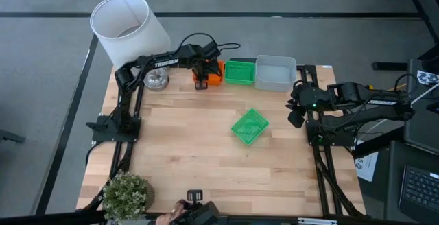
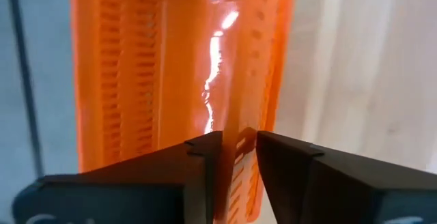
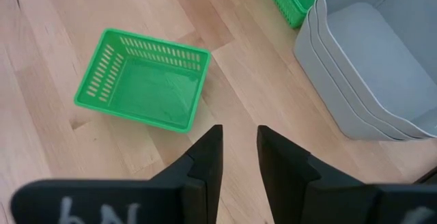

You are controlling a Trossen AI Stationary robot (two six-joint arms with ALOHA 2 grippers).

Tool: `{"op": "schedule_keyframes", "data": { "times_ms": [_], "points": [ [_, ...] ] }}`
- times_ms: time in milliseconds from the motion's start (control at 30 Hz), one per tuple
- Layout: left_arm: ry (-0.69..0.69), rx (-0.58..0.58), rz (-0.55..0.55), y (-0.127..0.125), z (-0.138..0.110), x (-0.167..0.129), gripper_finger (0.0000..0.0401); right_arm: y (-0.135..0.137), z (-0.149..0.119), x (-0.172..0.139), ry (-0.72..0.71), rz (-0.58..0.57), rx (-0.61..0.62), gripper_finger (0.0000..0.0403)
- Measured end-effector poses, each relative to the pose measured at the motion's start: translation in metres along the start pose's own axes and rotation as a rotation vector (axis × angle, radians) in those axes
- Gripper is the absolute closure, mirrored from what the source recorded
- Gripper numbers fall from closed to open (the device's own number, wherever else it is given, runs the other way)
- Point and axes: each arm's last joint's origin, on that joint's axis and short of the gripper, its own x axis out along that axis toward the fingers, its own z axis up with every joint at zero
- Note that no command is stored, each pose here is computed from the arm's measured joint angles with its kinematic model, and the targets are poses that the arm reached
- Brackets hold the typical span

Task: Stack baskets by color
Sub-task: Stack the bottom orange bin on the top of the stacked orange bins

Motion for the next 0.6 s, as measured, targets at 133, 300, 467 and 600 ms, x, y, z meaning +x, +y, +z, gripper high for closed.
{"op": "schedule_keyframes", "data": {
  "times_ms": [133,300,467,600],
  "points": [
    [0.011,-0.001,0.029,0.001,0.000,-0.002,0.0312,0.000,0.000,0.000,0.000,0.000,-0.001,0.0311],
    [0.031,-0.003,0.074,-0.006,0.004,-0.004,0.0311,0.000,0.000,0.000,0.000,0.000,-0.002,0.0311],
    [0.027,0.024,0.081,-0.018,0.011,-0.008,0.0311,0.000,0.000,0.000,0.001,0.000,-0.025,0.0311],
    [-0.018,0.032,0.056,-0.032,0.019,-0.016,0.0311,0.000,0.000,0.000,0.001,0.000,-0.024,0.0311]
  ]
}}
